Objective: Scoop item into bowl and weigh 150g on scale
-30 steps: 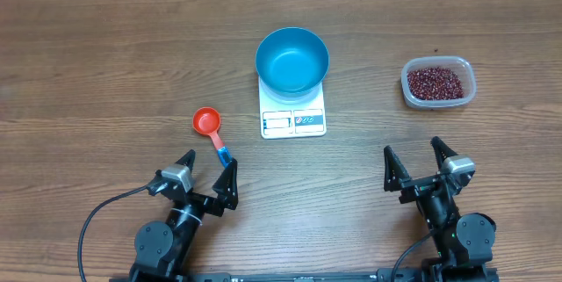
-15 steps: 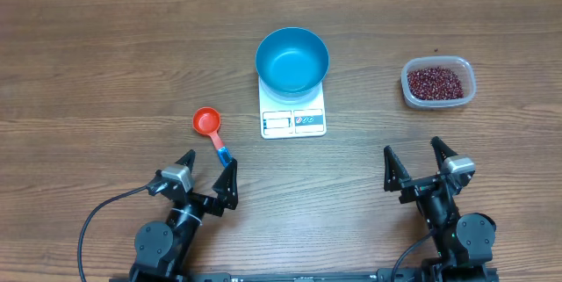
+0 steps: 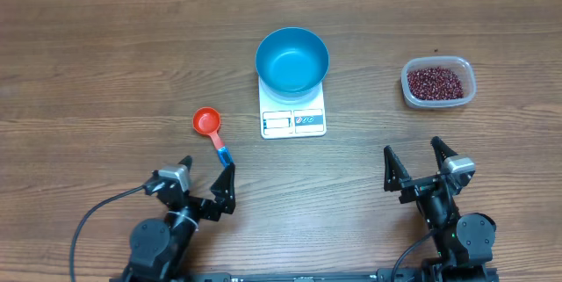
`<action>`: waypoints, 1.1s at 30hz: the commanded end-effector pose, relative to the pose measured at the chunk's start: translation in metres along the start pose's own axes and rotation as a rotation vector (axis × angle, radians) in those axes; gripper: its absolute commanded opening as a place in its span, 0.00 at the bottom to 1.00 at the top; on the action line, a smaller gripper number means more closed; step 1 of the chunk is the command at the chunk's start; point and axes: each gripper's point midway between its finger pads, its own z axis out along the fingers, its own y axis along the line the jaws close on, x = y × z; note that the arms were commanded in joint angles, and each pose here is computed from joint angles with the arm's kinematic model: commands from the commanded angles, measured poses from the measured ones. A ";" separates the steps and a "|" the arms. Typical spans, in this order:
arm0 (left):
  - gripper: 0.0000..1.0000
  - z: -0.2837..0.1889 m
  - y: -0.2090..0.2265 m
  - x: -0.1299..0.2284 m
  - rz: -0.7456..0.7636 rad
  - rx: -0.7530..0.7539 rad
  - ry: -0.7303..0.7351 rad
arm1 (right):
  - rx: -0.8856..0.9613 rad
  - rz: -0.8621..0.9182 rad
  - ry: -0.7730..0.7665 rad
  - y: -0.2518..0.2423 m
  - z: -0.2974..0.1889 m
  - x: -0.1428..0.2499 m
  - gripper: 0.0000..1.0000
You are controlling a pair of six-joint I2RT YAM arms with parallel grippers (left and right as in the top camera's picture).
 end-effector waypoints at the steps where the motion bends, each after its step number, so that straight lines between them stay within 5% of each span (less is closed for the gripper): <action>1: 1.00 -0.018 -0.006 -0.046 0.057 -0.069 -0.037 | 0.005 -0.007 -0.006 -0.001 0.000 0.001 1.00; 11: 1.00 0.007 0.021 -0.068 0.073 -0.390 0.342 | 0.005 -0.007 -0.006 -0.001 0.000 0.001 1.00; 27: 1.00 0.109 0.056 0.024 0.037 -0.430 0.697 | 0.005 -0.007 -0.006 -0.001 0.000 0.001 1.00; 33: 0.98 0.119 0.073 0.058 -0.132 -0.541 0.747 | 0.005 -0.007 -0.006 -0.001 0.000 0.001 1.00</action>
